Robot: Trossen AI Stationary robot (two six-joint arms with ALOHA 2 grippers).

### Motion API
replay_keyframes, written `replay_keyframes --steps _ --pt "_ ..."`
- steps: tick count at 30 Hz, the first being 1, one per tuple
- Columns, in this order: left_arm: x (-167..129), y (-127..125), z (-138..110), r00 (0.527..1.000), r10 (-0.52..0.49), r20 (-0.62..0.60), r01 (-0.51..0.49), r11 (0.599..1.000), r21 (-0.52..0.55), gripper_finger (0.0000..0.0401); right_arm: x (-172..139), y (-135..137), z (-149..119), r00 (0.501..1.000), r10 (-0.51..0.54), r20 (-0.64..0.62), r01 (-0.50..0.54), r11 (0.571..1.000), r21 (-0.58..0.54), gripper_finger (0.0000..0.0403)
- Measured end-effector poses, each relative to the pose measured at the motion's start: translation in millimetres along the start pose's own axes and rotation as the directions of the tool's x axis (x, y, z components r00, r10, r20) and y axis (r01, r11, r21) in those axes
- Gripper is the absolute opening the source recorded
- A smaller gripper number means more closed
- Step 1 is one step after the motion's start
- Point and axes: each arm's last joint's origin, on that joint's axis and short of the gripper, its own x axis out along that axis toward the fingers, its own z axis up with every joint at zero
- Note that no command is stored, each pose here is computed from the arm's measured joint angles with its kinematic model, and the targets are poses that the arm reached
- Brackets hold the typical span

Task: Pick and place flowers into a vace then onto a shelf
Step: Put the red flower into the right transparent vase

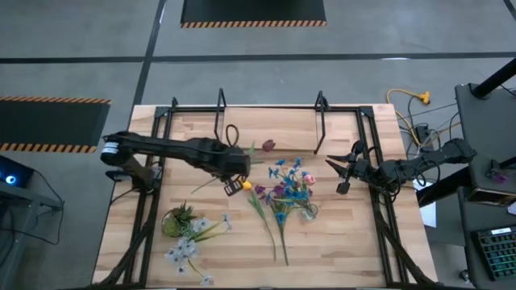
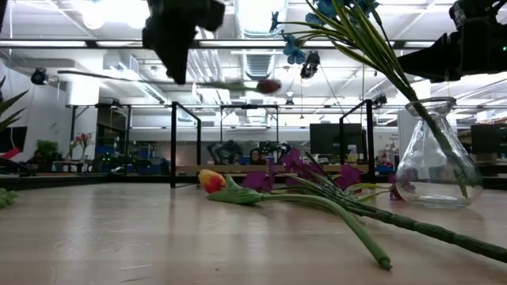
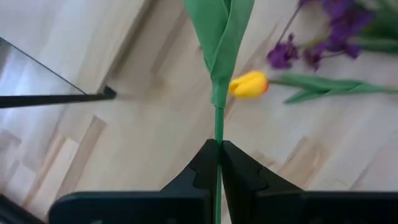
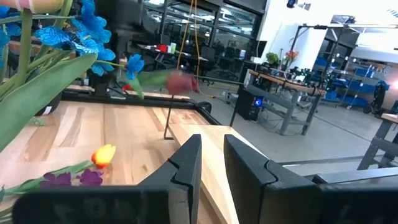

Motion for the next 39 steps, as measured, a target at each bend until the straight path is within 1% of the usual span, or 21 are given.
replay_keyframes --steps 3,6,9,11,13,16,19,22,24,26,29,32,34,36,38,39 --pt "-16 5 -9 0.997 -0.011 0.079 0.013 1.0 -0.02 0.0 0 0 0 1.0 0.0 0.0 0.0 1.0 0.0 0.0059" --pt "-29 8 -20 0.983 -0.034 0.181 0.041 0.999 -0.034 0.0 0 0 0 1.0 -0.001 0.0 0.001 1.0 0.0 0.0059" --pt "-40 10 -31 0.944 -0.093 0.316 0.107 0.994 -0.028 0.0 0 0 0 1.0 0.0 0.001 0.0 1.0 0.004 0.0059" --pt "-44 11 -36 0.894 -0.152 0.422 0.164 0.986 0.008 0.0 0 0 1 1.0 -0.001 0.01 0.001 1.0 0.012 0.0059" --pt "-48 12 -41 0.826 -0.217 0.521 0.216 0.974 0.062 0.0 0 -1 3 1.0 -0.005 0.026 0.004 0.999 0.034 0.0059" --pt "-49 21 -51 0.733 -0.269 0.625 0.256 0.96 0.113 0.0 0 -2 6 0.999 -0.011 0.052 0.008 0.998 0.066 0.0059" --pt "-48 30 -62 0.639 -0.302 0.707 0.273 0.949 0.159 0.0 0 -2 8 0.998 -0.014 0.069 0.009 0.996 0.084 0.0059" --pt "-45 36 -71 0.568 -0.325 0.757 0.285 0.94 0.189 0.0 -1 -3 12 0.995 -0.021 0.102 0.011 0.995 0.095 0.0059" --pt "-44 40 -76 0.528 -0.331 0.782 0.283 0.937 0.206 0.0 -1 -5 17 0.989 -0.034 0.142 0.017 0.993 0.114 0.0061" --pt "-44 41 -78 0.489 -0.336 0.805 0.281 0.934 0.22 0.0 -2 -7 22 0.98 -0.05 0.192 0.024 0.991 0.135 0.0072" --pt "-46 39 -75 0.442 -0.358 0.823 0.269 0.928 0.26 0.0 -5 -11 32 0.959 -0.085 0.269 0.028 0.978 0.208 0.01" --pt "-52 33 -67 0.411 -0.393 0.822 0.257 0.916 0.309 0.0 -6 -13 37 0.948 -0.1 0.301 0.029 0.972 0.234 0.0136" --pt "-57 28 -59 0.408 -0.398 0.822 0.247 0.915 0.32 0.0 -6 -14 42 0.946 -0.103 0.307 0.028 0.971 0.239 0.0156" --pt "-63 22 -49 0.4 -0.398 0.826 0.214 0.917 0.338 0.0 -5 -15 49 0.943 -0.1 0.318 0.02 0.969 0.245 0.0169" --pt "-69 16 -39 0.393 -0.397 0.829 0.186 0.918 0.351 0.0 -4 -14 56 0.939 -0.046 0.34 -0.033 0.974 0.223 0.0175" --pt "-73 13 -34 0.387 -0.398 0.832 0.175 0.918 0.357 0.0 -4 -13 61 0.936 0.005 0.351 -0.079 0.977 0.199 0.0177"
